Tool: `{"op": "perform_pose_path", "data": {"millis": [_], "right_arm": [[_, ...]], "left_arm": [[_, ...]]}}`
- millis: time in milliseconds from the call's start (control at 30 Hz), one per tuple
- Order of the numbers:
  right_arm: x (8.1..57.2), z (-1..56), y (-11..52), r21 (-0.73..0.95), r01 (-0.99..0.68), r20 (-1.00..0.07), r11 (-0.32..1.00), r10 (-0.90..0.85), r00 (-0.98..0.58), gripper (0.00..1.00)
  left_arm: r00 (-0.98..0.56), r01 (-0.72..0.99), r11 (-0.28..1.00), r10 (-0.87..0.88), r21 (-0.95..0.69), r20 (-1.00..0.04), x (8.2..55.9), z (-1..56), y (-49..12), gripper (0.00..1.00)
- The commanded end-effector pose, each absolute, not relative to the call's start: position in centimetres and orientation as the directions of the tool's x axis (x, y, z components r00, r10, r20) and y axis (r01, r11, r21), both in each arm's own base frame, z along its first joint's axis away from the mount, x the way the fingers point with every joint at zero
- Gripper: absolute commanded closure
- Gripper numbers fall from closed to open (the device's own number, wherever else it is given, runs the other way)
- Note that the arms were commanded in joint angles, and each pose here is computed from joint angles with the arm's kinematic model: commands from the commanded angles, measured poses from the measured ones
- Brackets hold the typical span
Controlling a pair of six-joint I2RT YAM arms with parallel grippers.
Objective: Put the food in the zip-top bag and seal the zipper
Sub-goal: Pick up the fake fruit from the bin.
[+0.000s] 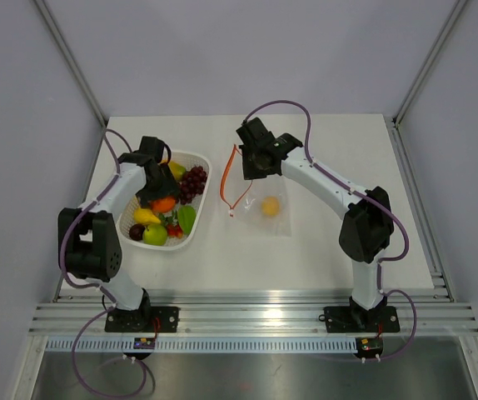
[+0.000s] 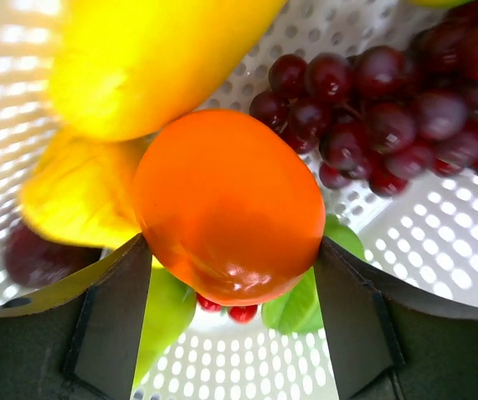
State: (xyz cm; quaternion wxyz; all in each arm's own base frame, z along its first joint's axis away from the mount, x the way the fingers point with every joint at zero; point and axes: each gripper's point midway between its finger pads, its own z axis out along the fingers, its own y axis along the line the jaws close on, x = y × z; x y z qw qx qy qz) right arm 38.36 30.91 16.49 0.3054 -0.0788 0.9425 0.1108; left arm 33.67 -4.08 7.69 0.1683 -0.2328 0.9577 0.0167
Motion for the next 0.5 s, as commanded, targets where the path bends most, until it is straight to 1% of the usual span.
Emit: {"op": "perform_pose_path", "data": {"millis": [0, 133, 233, 333, 367, 433, 467], "right_arm": [[38.4, 20.3, 32.0, 0.216, -0.239, -0.656, 0.947, -0.041, -0.754, 1.00], [38.4, 20.6, 31.9, 0.214, -0.237, -0.663, 0.948, -0.037, -0.748, 1.00], [38.3, 20.4, 31.8, 0.213, -0.235, -0.662, 0.948, -0.036, -0.748, 1.00], [38.5, 20.5, 31.8, 0.220, -0.232, -0.664, 0.948, -0.029, -0.747, 1.00], [38.4, 20.3, 32.0, 0.220, -0.236, -0.661, 0.947, -0.034, -0.750, 1.00], [38.5, 20.4, 32.1, 0.222, -0.234, -0.661, 0.946, -0.031, -0.750, 1.00], [38.5, 20.4, 32.1, 0.224, -0.236, -0.659, 0.946, -0.032, -0.752, 1.00]], "left_arm": [[-0.747, -0.476, 0.875, -0.457, -0.091, -0.483, 34.1, 13.3, -2.7, 0.59], [-0.724, -0.450, 0.882, -0.451, -0.138, -0.523, 33.6, 16.4, -3.0, 0.59], [-0.722, -0.378, 0.903, -0.426, -0.205, -0.545, 33.8, 18.8, -4.2, 0.59], [-0.739, -0.229, 0.910, -0.393, -0.344, -0.547, 34.1, 21.2, -7.6, 0.59], [-0.750, -0.127, 0.890, -0.376, -0.438, -0.544, 34.3, 22.4, -10.0, 0.59], [-0.761, -0.052, 0.859, -0.364, -0.510, -0.536, 34.2, 23.1, -12.0, 0.59], [-0.771, 0.038, 0.819, -0.340, -0.572, -0.538, 34.1, 24.2, -14.1, 0.59]]}}
